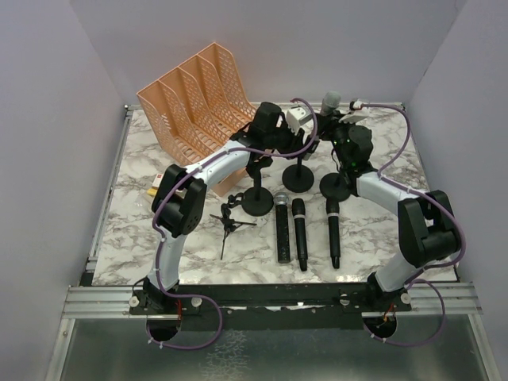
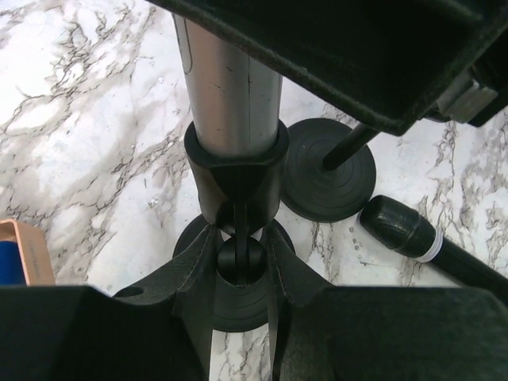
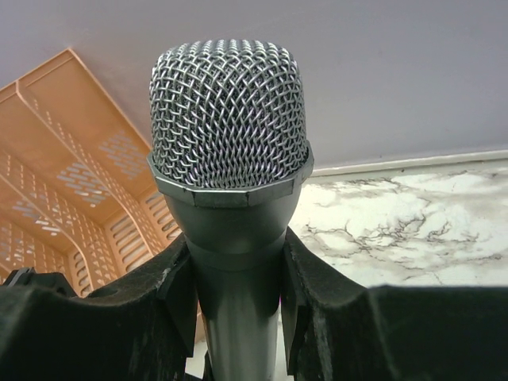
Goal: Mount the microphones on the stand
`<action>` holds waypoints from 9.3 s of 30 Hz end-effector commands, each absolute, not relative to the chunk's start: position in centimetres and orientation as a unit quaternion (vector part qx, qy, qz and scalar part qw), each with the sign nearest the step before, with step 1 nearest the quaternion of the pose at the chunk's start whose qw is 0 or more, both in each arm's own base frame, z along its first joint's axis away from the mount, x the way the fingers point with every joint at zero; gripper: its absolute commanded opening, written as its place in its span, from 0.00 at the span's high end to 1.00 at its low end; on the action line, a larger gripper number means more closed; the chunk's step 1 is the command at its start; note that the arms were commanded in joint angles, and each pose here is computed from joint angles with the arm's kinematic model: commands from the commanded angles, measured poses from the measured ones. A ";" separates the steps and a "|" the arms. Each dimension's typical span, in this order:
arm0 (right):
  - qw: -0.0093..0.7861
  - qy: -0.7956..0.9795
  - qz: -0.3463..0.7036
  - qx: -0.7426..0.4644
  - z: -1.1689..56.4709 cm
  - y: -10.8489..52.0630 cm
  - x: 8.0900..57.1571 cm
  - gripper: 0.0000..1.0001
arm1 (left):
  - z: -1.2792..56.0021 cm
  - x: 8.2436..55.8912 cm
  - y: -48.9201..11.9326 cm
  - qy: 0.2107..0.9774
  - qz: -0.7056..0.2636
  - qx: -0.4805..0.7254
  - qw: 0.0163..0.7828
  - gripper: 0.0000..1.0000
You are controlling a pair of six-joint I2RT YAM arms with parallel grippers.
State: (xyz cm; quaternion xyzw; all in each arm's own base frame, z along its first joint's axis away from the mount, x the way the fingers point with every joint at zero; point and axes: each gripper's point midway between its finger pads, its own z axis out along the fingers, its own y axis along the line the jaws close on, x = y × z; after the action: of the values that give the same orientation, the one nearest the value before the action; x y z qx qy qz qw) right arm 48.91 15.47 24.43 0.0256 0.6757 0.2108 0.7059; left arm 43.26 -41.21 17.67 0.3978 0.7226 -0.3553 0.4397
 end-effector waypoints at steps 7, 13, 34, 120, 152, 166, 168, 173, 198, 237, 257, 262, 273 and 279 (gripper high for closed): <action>0.580 0.794 0.172 0.061 16.1 17.1 47.8 0.99 | 23.1 48.1 -39.9 0.746 -0.285 0.327 0.506 0.47; 0.619 0.764 0.167 0.070 18.9 17.3 50.5 0.99 | 25.8 48.1 -37.8 0.755 -0.281 0.295 0.513 0.30; 0.736 0.653 0.125 0.132 27.7 14.5 55.3 0.99 | 30.2 47.6 -32.0 0.787 -0.225 0.208 0.536 0.24; 0.169 0.972 0.035 0.158 4.2 10.2 22.8 0.46 | 32.0 39.9 -36.7 0.755 -0.342 0.306 0.468 0.01; 0.222 0.969 0.009 0.104 3.1 10.6 26.3 0.89 | 32.7 39.0 -37.0 0.742 -0.374 0.290 0.475 0.01; 0.575 0.800 0.166 0.051 28.3 12.3 31.4 0.99 | 34.7 39.4 -37.1 0.697 -0.387 0.259 0.545 0.07; 0.617 0.771 0.133 0.080 31.7 10.5 32.3 0.99 | 34.8 39.2 -37.5 0.688 -0.394 0.262 0.551 0.07; 0.706 0.696 0.019 0.128 38.8 6.0 34.7 0.99 | 33.7 38.9 -39.9 0.685 -0.405 0.272 0.541 0.08; 0.775 0.589 -0.053 0.222 45.1 -1.9 40.6 0.99 | 24.3 38.7 -54.9 0.658 -0.401 0.318 0.552 0.23; 0.765 0.642 0.049 0.010 37.3 5.1 40.5 0.99 | 21.4 36.6 -52.8 0.663 -0.393 0.394 0.500 1.00; 0.752 0.656 0.050 -0.033 31.3 5.8 39.1 0.99 | 19.2 36.6 -51.5 0.666 -0.391 0.389 0.502 1.00; 0.748 0.662 0.047 -0.027 30.4 5.5 38.4 0.99 | 18.8 36.6 -51.4 0.669 -0.391 0.387 0.500 1.00; 0.695 0.714 0.082 -0.014 25.6 6.3 37.7 0.99 | 18.5 36.6 -51.5 0.670 -0.392 0.387 0.498 1.00; 0.673 0.739 -0.010 0.031 23.1 2.7 37.9 1.00 | 18.2 36.6 -51.4 0.672 -0.391 0.388 0.495 1.00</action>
State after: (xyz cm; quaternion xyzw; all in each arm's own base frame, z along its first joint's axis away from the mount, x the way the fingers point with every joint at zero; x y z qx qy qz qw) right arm 38.04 5.08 31.64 0.0048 0.6397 0.0611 0.7662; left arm 36.93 -52.57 20.75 0.3911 0.6367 -0.3953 0.5342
